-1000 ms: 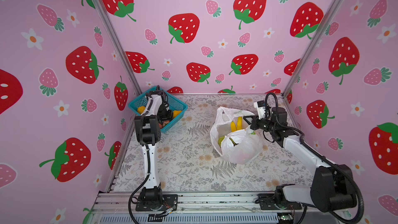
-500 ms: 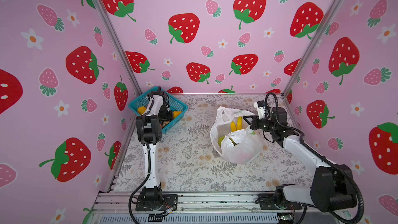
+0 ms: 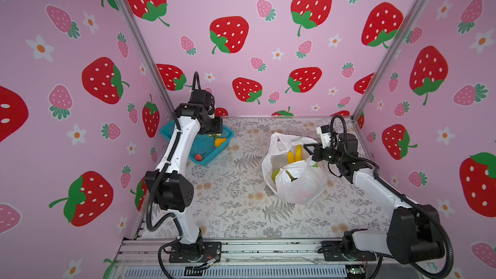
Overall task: Place the fake fruits into the plastic bag and tie a complex knot
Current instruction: 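Carry the red strawberry with the left gripper into the bag mouth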
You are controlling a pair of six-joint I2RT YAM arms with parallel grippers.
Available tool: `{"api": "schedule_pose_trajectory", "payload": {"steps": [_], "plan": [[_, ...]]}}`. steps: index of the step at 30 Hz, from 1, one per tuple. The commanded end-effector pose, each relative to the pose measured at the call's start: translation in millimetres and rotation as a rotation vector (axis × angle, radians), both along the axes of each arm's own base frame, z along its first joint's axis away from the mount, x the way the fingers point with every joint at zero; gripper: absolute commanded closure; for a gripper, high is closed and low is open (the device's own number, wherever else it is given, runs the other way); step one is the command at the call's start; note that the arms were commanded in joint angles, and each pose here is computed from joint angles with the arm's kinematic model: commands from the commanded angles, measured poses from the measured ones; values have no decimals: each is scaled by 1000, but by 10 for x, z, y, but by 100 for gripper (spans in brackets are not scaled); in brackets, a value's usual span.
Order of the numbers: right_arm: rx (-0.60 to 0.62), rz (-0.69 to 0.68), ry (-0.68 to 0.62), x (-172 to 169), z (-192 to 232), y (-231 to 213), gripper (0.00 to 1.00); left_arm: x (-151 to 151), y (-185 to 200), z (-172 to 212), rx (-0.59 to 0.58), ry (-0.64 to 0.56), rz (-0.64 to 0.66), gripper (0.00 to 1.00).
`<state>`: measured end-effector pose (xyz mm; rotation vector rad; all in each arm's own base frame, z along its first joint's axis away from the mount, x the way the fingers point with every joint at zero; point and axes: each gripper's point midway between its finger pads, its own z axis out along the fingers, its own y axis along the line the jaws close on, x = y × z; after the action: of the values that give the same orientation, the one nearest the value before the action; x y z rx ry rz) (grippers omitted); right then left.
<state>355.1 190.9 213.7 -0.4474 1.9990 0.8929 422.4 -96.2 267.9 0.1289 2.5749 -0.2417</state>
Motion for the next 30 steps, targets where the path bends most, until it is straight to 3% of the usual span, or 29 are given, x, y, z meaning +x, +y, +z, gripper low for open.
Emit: {"api": "schedule_pose_trajectory", "payload": {"steps": [1,5,11,14,19,23,30], "plan": [[-18,-7,-24,2,26,-19,90,-387,-740,51,-131,-31,-205,52],[-15,-9,-23,27,42,-10,90,-997,-1430,126,-245,-77,-446,50],[17,9,-22,34,128,33,90,-1386,-2133,-166,-296,-69,-650,50],[29,15,-17,12,148,42,90,-1347,-2391,-398,-261,-49,-674,47],[43,17,-4,-16,151,48,90,-1026,-2801,-733,-313,-71,-591,45],[38,6,-10,-28,185,27,90,-973,-3135,-967,-322,-97,-585,42],[19,-7,-6,-41,163,-3,90,-1031,-3209,-1052,-314,-95,-599,29]]}}
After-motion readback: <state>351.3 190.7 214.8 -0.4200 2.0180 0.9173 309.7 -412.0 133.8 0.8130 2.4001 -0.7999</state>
